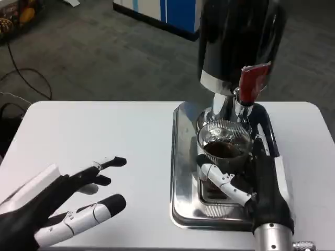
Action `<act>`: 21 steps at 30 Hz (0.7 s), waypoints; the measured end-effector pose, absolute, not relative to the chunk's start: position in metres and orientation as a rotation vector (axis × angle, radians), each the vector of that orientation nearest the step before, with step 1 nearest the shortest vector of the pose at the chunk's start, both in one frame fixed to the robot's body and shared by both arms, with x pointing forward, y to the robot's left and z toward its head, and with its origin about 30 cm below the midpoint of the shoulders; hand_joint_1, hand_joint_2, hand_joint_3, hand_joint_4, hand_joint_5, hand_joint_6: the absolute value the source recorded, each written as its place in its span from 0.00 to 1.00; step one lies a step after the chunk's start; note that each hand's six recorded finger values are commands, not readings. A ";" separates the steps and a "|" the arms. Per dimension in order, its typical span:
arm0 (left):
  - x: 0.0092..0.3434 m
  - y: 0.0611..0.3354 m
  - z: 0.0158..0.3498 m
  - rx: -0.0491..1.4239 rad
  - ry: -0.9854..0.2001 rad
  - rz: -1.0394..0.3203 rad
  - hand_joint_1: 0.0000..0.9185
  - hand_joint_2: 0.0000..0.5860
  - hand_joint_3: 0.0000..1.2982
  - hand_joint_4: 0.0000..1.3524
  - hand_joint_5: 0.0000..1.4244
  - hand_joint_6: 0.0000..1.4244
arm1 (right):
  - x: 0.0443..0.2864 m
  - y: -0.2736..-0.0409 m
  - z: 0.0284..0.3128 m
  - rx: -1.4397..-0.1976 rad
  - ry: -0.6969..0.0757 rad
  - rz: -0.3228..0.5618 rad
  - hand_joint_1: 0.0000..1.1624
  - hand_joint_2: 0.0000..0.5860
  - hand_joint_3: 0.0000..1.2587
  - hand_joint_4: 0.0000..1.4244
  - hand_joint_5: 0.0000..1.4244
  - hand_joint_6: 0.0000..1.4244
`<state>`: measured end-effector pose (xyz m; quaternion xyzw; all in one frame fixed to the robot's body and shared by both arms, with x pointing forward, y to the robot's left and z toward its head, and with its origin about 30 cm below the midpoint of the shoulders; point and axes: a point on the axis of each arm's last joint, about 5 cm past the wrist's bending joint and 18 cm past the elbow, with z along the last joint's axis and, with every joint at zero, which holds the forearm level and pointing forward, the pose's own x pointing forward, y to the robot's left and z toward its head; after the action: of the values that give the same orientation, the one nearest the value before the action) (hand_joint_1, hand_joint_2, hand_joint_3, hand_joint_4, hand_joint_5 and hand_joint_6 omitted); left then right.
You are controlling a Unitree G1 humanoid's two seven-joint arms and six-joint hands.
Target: Grasp the cup under the faucet to collect the drink, then remove the cup.
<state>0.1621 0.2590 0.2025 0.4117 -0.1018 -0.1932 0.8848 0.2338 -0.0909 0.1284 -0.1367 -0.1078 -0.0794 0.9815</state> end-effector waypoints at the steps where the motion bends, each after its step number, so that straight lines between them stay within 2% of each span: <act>1: 0.162 0.259 0.202 0.858 -0.210 -0.402 0.00 0.16 0.13 0.05 0.14 0.18 | 0.234 -0.090 0.128 -0.276 -0.218 -0.164 0.65 0.32 0.08 0.18 0.28 0.20; 6: 0.161 0.260 0.202 0.861 -0.200 -0.403 0.00 0.16 0.13 0.05 0.14 0.18 | 0.234 -0.089 0.128 -0.287 -0.226 -0.184 0.66 0.32 0.14 0.25 0.33 0.24; 21: 0.161 0.263 0.201 0.858 -0.189 -0.396 0.00 0.16 0.13 0.05 0.14 0.18 | 0.233 -0.087 0.125 -0.324 -0.248 -0.224 0.67 0.35 0.28 0.37 0.41 0.30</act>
<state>0.1615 0.2627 0.2006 0.4126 -0.0908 -0.1903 0.8862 0.2331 -0.0866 0.1250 -0.1608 -0.1229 -0.1108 0.9730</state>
